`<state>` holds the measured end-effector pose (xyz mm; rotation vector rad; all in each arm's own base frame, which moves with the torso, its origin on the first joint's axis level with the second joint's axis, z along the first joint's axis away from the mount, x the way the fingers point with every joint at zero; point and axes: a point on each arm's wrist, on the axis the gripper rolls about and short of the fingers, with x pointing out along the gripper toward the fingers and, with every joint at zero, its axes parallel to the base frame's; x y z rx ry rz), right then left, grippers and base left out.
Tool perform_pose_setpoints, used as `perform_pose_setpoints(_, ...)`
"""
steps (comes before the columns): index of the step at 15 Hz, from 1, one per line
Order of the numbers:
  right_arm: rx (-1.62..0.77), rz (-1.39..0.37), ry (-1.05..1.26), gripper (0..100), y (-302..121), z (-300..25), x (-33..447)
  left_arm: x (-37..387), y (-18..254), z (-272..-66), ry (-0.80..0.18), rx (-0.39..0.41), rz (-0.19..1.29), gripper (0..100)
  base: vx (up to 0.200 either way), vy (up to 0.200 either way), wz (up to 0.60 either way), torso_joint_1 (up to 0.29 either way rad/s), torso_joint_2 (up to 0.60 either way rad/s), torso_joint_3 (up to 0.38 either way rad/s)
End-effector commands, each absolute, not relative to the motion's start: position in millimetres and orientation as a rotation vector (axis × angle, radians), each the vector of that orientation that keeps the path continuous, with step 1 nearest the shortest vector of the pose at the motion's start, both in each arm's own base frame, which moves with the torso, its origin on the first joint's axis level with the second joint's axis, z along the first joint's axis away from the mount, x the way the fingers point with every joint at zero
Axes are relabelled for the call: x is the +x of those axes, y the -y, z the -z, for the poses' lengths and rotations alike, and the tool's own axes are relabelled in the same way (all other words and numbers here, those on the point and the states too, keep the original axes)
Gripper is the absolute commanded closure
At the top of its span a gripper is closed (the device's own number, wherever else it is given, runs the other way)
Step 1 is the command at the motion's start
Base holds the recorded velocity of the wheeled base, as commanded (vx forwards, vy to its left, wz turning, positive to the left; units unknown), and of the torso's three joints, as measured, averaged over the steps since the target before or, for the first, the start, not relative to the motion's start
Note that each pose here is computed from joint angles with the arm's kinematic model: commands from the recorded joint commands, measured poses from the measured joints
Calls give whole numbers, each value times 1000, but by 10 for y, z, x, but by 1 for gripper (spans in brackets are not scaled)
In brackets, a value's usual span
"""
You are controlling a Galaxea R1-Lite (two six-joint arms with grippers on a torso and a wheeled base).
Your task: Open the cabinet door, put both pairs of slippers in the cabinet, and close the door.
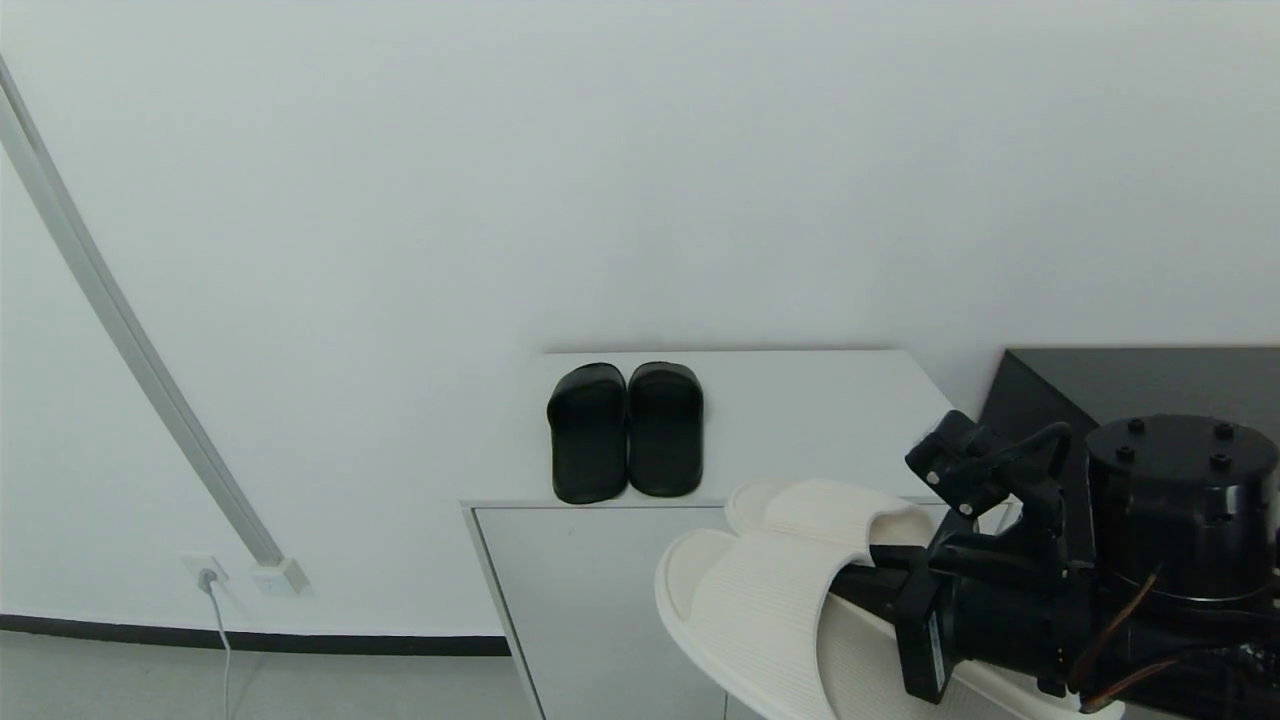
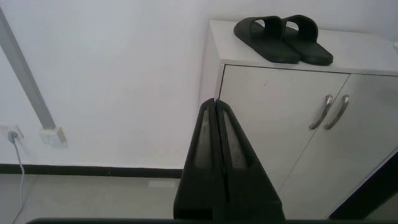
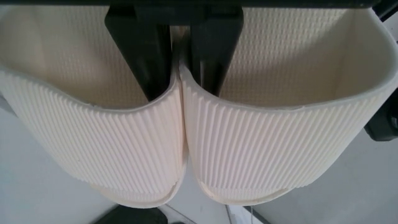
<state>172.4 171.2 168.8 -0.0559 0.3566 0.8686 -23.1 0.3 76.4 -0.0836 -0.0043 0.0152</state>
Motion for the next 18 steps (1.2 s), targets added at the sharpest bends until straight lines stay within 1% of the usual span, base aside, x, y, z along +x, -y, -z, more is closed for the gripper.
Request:
perform_pose_setpoints(1,-64,-870,-367,100,-1707,-1656,1712,-230,-3,-763,4,-84,-15,100,0,0,0,-163,388,217)
perform_pose_setpoints(7,-83,-883,-368,100,-1704,-1625,1672,-230,-3,-763,4,-86,-15,100,0,0,0,-215,509,294)
perform_pose_setpoints(8,-82,-883,-365,100,-1700,-1633,1669,-230,-2,-762,2,-84,-14,0,0,0,0,-217,549,315)
perform_pose_setpoints(18,-86,-885,-364,100,-1701,-1628,1659,-230,-3,-763,4,-81,-15,0,0,0,0,-197,516,318)
